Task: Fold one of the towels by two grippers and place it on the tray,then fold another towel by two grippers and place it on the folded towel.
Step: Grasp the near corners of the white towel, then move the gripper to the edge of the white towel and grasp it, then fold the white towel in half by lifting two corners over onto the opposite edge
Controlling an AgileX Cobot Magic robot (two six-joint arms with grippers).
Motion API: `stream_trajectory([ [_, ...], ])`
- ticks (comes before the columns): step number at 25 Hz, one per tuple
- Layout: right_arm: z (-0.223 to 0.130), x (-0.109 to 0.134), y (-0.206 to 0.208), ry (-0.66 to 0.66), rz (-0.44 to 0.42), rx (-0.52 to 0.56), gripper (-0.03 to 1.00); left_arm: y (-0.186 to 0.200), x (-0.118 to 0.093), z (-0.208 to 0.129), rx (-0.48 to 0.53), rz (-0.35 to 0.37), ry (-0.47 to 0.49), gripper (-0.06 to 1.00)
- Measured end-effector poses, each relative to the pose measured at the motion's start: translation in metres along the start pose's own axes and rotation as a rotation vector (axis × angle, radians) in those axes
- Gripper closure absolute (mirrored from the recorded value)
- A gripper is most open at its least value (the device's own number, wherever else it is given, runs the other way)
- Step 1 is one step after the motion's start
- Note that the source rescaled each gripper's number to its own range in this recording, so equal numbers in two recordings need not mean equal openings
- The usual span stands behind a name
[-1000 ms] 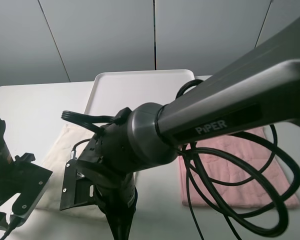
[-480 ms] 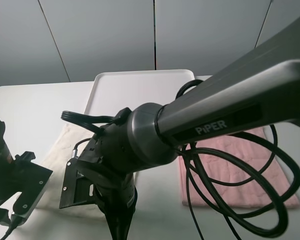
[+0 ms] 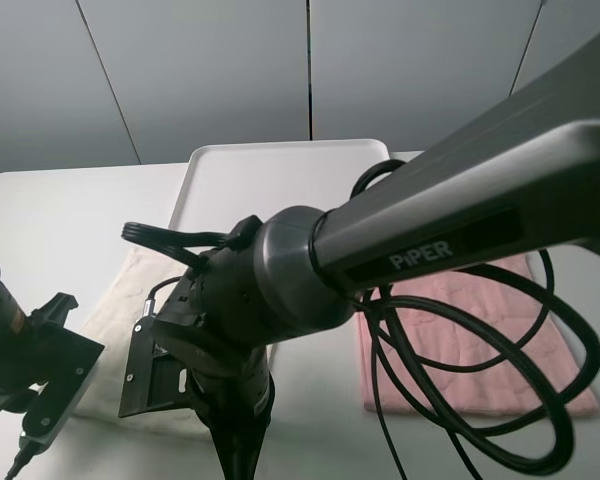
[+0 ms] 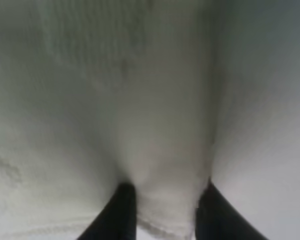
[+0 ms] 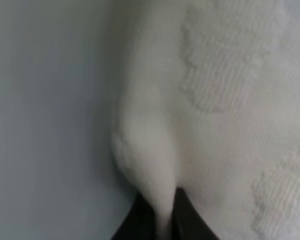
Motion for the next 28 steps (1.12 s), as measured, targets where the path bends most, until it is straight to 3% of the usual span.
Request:
stream_trajectory([
  [5,0.000,0.000,0.000,-0.025,0.000,0.003,0.97,0.000,0.005,0.000,-0.002,0.027,0.011,0.92],
  [12,-0.001,0.000,0.004,-0.064,0.002,0.004,0.97,0.005,0.006,0.002,-0.011,0.056,0.036,0.94],
  [17,-0.005,-0.009,0.019,-0.106,-0.051,0.006,0.97,0.015,0.004,0.007,-0.052,0.080,0.140,0.94],
  [23,-0.004,-0.025,0.055,-0.174,-0.106,-0.053,0.97,0.033,0.012,0.010,-0.090,0.157,0.239,0.94],
  [28,-0.014,-0.046,0.075,-0.278,-0.128,-0.065,0.97,0.049,0.024,0.011,-0.132,0.254,0.395,0.94],
])
Point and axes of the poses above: a point on each arm's last joint axis where the gripper is mounted, y pointing back along that axis away from the gripper, x along the wrist's bending axis when the last joint is at zero, z = x × y, the point moved 9 cm from there along -y, pointing out along that axis toward the gripper, and after that the axes turned 12 degrees about -y, right-handed, at the moved point
